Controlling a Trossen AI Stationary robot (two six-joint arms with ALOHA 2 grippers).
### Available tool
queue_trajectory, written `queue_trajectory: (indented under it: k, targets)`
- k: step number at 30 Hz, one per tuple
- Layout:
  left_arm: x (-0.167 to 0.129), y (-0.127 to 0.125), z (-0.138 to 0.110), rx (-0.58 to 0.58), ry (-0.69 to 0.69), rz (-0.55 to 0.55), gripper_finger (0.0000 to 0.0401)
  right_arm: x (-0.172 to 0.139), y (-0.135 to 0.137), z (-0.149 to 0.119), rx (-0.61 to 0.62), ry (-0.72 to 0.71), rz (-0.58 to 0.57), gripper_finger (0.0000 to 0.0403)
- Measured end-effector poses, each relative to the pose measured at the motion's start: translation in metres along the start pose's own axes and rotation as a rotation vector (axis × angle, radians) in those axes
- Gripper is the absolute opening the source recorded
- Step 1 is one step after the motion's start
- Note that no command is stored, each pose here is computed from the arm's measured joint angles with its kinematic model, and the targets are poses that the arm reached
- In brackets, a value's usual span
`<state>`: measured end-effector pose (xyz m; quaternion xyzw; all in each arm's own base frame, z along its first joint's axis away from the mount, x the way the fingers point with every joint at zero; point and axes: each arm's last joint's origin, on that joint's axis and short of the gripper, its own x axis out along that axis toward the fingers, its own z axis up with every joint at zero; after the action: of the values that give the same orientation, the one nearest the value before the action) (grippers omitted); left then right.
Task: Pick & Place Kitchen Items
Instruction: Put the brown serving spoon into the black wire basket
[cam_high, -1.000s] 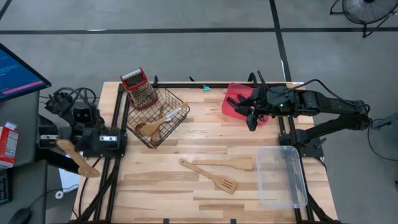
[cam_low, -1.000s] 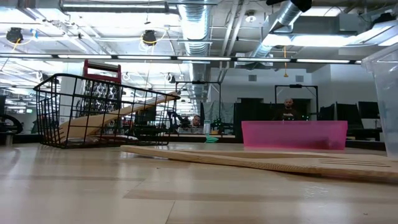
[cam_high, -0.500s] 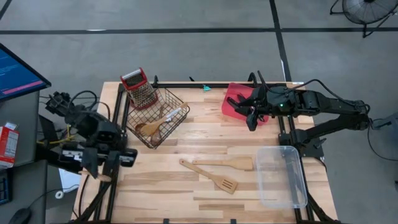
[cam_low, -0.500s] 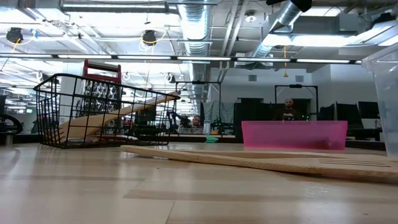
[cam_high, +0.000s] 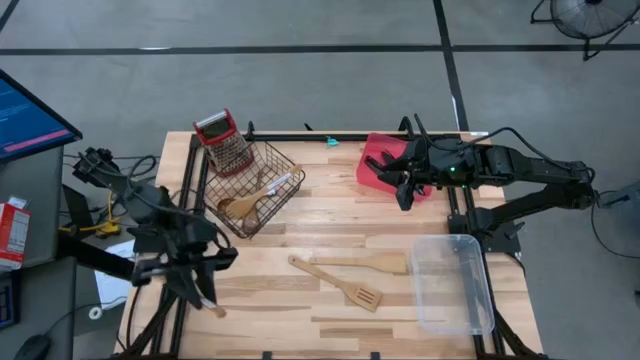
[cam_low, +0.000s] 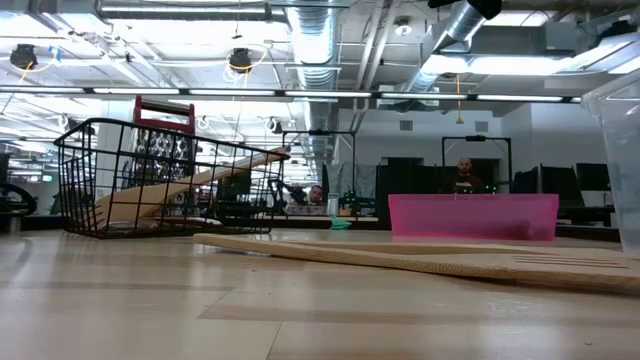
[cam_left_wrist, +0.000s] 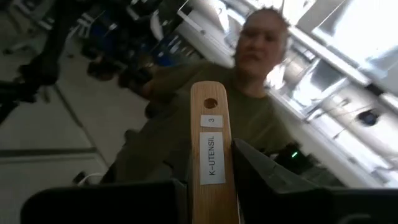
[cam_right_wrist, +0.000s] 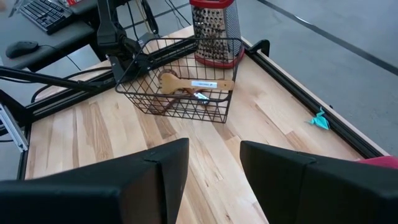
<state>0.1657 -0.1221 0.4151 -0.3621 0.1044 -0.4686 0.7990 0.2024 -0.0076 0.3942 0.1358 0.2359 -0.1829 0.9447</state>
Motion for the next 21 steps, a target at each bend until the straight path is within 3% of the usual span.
queue_trajectory:
  k: [11,21]
  targets:
    - [-0.001,0.016,-0.010,0.096,0.060,0.195,0.0058,0.000,0.000,0.000,0.000,0.001,0.002,0.0161]
    - [-0.010,0.037,-0.021,0.177,0.048,0.610,0.0058,0.000,0.000,0.000,0.000,0.001,0.002,0.0161]
